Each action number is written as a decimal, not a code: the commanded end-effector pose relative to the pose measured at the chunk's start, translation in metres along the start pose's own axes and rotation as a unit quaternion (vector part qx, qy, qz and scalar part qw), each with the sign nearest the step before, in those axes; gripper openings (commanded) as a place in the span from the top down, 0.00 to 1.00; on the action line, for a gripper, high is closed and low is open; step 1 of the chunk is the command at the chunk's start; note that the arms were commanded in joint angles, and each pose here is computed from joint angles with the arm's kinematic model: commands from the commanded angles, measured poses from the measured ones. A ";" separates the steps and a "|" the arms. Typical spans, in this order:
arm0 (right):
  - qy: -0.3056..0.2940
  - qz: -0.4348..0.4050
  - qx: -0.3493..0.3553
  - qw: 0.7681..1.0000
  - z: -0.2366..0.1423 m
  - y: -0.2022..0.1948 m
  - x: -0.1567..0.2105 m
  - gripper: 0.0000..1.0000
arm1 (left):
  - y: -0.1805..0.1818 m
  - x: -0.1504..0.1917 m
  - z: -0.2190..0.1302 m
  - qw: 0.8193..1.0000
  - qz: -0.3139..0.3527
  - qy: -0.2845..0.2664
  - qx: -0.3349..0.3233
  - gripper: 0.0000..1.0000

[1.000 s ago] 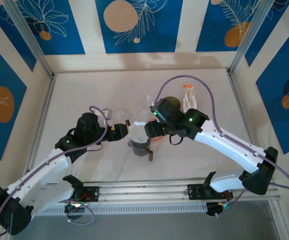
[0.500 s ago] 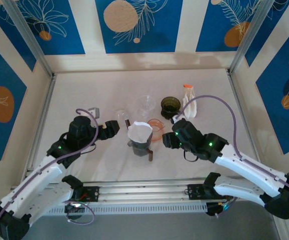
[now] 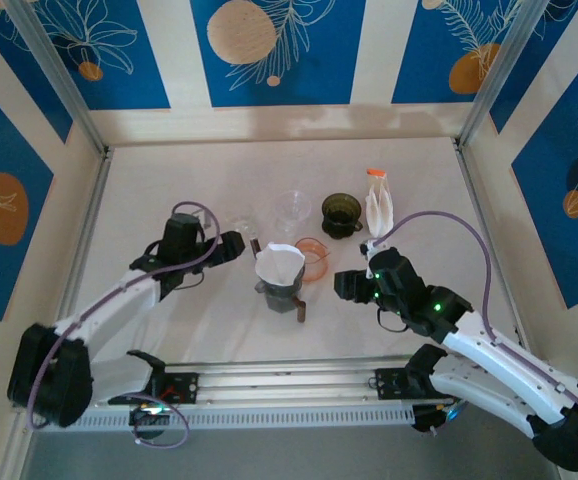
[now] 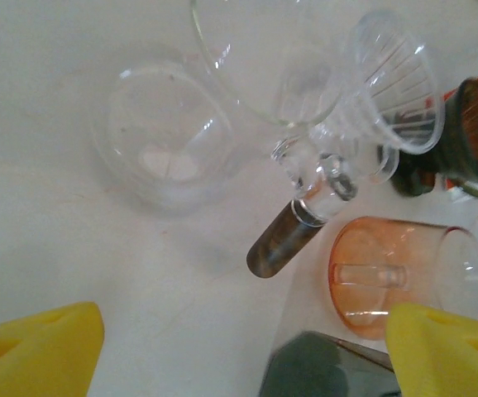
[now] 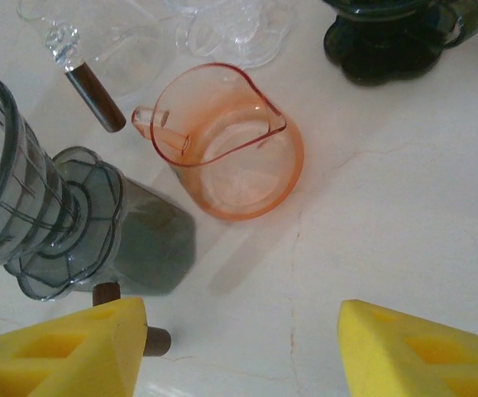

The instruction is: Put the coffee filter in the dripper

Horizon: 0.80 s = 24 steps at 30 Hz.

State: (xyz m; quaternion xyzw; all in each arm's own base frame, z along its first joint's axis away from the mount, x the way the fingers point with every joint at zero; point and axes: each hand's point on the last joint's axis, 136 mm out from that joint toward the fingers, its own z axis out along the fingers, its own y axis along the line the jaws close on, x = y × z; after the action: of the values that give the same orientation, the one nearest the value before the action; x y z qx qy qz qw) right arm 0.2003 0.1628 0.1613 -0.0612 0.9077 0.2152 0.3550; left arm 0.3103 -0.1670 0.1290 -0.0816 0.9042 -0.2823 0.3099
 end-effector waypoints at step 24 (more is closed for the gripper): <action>0.023 -0.001 -0.049 0.999 0.000 0.013 0.009 0.32 | -0.023 -0.037 0.066 0.998 0.034 -0.029 -0.054 0.35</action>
State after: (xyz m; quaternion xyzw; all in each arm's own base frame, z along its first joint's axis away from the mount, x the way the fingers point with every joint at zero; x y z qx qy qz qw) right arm 0.1915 0.1728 0.1561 -0.0765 0.9084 0.2469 0.3285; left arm 0.3710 -0.2073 0.1161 -0.0661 0.9103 -0.2410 0.3301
